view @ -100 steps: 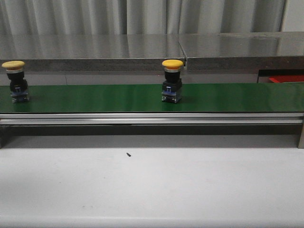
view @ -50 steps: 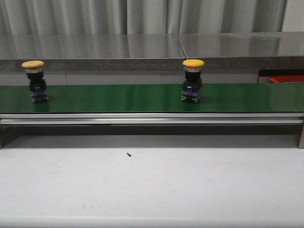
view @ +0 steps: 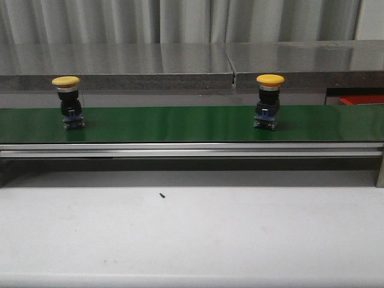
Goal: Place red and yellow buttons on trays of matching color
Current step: 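Open the left gripper and lift it away from the belt, then grasp the leading yellow button at the belt end with the right gripper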
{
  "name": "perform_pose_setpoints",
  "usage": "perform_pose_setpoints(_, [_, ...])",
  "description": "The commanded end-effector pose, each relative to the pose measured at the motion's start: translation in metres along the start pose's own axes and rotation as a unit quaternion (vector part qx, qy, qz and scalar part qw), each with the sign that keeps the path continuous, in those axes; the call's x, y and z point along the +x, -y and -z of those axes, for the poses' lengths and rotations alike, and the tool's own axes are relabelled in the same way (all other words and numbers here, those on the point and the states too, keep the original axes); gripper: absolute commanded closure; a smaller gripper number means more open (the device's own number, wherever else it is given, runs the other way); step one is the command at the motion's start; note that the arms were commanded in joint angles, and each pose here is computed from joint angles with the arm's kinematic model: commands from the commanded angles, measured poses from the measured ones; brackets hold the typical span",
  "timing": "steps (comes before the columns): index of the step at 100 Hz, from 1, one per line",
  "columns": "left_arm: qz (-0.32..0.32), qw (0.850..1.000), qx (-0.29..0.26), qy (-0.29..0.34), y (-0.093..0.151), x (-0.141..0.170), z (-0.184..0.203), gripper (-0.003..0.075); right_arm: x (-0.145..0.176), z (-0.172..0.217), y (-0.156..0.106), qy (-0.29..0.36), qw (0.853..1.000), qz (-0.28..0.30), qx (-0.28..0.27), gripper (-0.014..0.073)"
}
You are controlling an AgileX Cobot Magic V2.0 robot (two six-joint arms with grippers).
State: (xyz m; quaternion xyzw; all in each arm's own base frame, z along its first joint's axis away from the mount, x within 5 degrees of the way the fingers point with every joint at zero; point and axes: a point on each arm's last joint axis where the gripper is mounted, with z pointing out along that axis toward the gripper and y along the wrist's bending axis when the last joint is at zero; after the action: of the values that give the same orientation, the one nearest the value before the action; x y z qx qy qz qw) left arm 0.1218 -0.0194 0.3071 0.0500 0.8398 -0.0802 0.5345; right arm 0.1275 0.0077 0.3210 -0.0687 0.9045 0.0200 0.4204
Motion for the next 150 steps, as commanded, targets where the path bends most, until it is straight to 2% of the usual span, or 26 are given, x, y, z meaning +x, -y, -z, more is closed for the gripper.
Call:
perform_pose_setpoints(1, [0.007, 0.998, -0.002, 0.055, 0.001, -0.016, 0.004, 0.0739, -0.025, -0.001, 0.002, 0.032, 0.999, -0.012, -0.004, -0.0041])
perform_pose_setpoints(30, [0.007, 0.998, -0.002, 0.056, 0.0, -0.016, 0.003, 0.0739, -0.075, -0.059, 0.01, -0.033, 0.999, -0.007, -0.019, -0.0041])
perform_pose_setpoints(57, [0.007, 0.998, -0.002, 0.056, 0.0, -0.016, 0.003, 0.0739, -0.11, -0.129, -0.005, -0.071, 0.996, 0.027, -0.053, -0.0041])
perform_pose_setpoints(91, [0.008, 0.998, -0.002, 0.056, 0.0, -0.016, 0.003, 0.0739, -0.135, -0.19, -0.007, -0.096, 0.993, 0.03, -0.059, -0.0038])
perform_pose_setpoints(111, [0.008, 0.998, -0.002, 0.056, 0.0, -0.016, 0.003, 0.0739, -0.142, -0.217, 0.001, -0.103, 0.993, 0.03, -0.049, -0.0035])
perform_pose_setpoints(116, [0.008, 0.998, -0.002, 0.056, 0.0, -0.016, 0.003, 0.0739, -0.142, -0.221, 0.005, -0.111, 0.993, 0.022, -0.047, -0.0001])
perform_pose_setpoints(123, [0.008, 0.998, -0.002, 0.056, 0.0, -0.016, 0.003, 0.0739, -0.14, -0.225, 0.011, -0.122, 0.992, 0.005, -0.042, 0.0125])
perform_pose_setpoints(133, [0.008, 0.998, -0.002, 0.056, 0.0, -0.016, 0.003, 0.0739, -0.137, -0.224, 0.021, -0.136, 0.99, -0.014, -0.035, 0.0426])
perform_pose_setpoints(138, [0.008, 0.998, -0.002, 0.056, 0.0, -0.016, 0.003, 0.0739, -0.136, -0.223, 0.025, -0.142, 0.989, -0.018, -0.032, 0.0529])
perform_pose_setpoints(143, [0.008, 0.998, -0.002, 0.056, 0.0, -0.016, 0.003, 0.0739, -0.135, -0.221, 0.029, -0.147, 0.988, -0.022, -0.03, 0.0579])
perform_pose_setpoints(150, [0.008, 0.998, -0.002, 0.056, 0.0, -0.016, 0.003, 0.0739, -0.138, -0.214, 0.033, -0.154, 0.987, -0.026, -0.03, 0.0575])
